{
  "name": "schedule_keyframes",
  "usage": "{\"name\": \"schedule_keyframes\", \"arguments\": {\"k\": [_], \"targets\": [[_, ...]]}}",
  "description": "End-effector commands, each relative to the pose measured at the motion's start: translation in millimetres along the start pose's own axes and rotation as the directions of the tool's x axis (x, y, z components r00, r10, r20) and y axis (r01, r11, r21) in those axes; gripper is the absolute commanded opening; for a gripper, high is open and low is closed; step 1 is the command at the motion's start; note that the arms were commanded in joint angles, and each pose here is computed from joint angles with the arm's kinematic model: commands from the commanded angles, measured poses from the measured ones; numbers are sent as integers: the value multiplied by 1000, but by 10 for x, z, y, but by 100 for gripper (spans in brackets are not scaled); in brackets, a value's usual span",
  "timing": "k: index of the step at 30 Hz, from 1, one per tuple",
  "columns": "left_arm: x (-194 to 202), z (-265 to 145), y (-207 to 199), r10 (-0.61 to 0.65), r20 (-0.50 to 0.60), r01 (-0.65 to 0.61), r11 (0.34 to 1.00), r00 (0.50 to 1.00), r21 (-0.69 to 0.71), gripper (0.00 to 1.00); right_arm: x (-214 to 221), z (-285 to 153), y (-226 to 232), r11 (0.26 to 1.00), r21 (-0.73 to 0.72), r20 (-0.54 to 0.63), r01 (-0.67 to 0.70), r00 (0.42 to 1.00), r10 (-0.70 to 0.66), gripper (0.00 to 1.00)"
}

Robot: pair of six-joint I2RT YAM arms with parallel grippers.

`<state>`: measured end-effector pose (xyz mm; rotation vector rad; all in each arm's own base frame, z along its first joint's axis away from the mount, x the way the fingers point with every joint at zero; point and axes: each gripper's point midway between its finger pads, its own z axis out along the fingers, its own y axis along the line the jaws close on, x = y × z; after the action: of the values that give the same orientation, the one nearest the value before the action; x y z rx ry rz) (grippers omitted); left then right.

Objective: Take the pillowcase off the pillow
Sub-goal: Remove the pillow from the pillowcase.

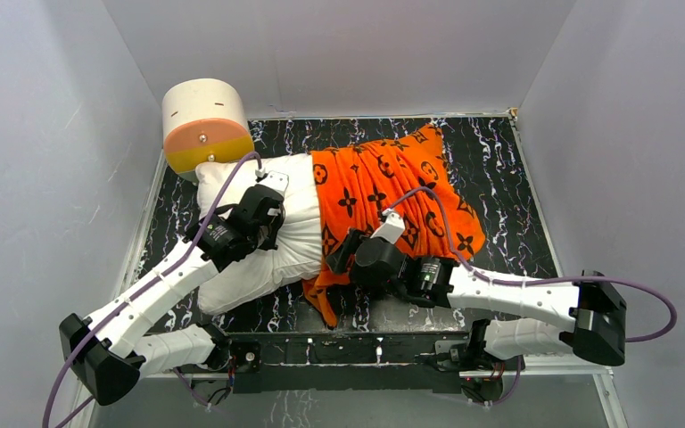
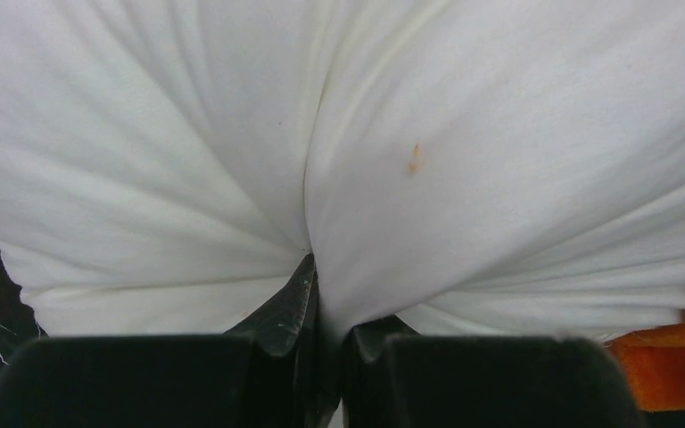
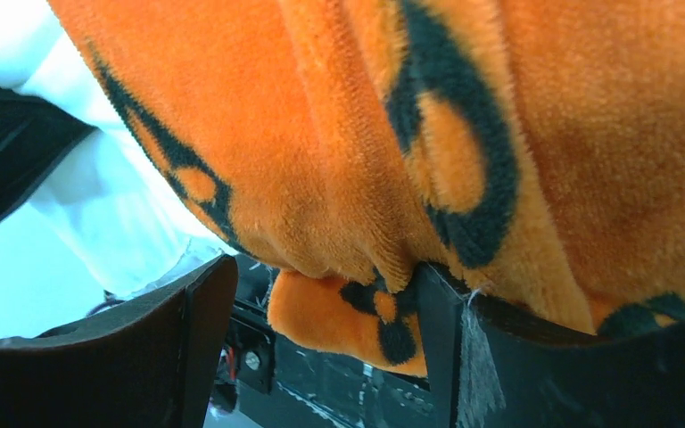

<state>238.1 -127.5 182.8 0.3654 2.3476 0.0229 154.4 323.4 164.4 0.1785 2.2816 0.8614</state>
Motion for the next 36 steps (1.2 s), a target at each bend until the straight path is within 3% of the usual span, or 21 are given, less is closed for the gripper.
{"name": "schedule_keyframes", "arguments": {"k": [1, 3, 5, 7, 11, 13, 16, 22, 26, 30, 36], "targets": [[-146, -106, -7, -57, 42, 56, 998, 998, 19, 0, -3, 109, 191, 987, -71, 25, -141, 989, 143, 80], [-147, -120, 4, -60, 47, 59, 998, 997, 18, 0, 19, 207, 53, 988, -1, 51, -154, 987, 154, 80], [-144, -124, 5, -62, 48, 62, 998, 997, 19, 0, 2, 297, -104, 989, 77, 96, -130, 988, 122, 73], [-135, -121, 16, -62, 47, 62, 998, 997, 13, 0, -39, 370, -334, 978, 189, 151, -85, 987, 57, 46], [-94, -124, 106, -75, 49, 77, 996, 996, -34, 0, -203, 277, -748, 912, 409, 208, 19, 972, -114, 18], [-63, -137, 144, -73, 54, 75, 996, 996, -47, 0, -339, 142, -881, 879, 474, 234, 49, 955, -180, 9], [-17, -153, 216, -70, 62, 74, 994, 996, -74, 0, -533, -139, -1148, 818, 571, 264, 76, 926, -270, 8], [97, -172, 356, -74, 56, 81, 987, 996, -139, 0, -897, -929, -1688, 722, 686, 399, -94, 878, -265, 8], [139, -184, 380, -74, 47, 80, 986, 996, -147, 0, -1013, -1136, -1671, 816, 548, 479, -186, 869, -123, 4], [160, -197, 369, -77, 48, 83, 988, 996, -133, 0, -1042, -1189, -1560, 902, 390, 485, -188, 874, -27, 2], [119, -208, 240, -92, 67, 95, 994, 994, -53, 0, -971, -1019, -903, 982, 181, 355, 56, 928, -118, 6]]}}
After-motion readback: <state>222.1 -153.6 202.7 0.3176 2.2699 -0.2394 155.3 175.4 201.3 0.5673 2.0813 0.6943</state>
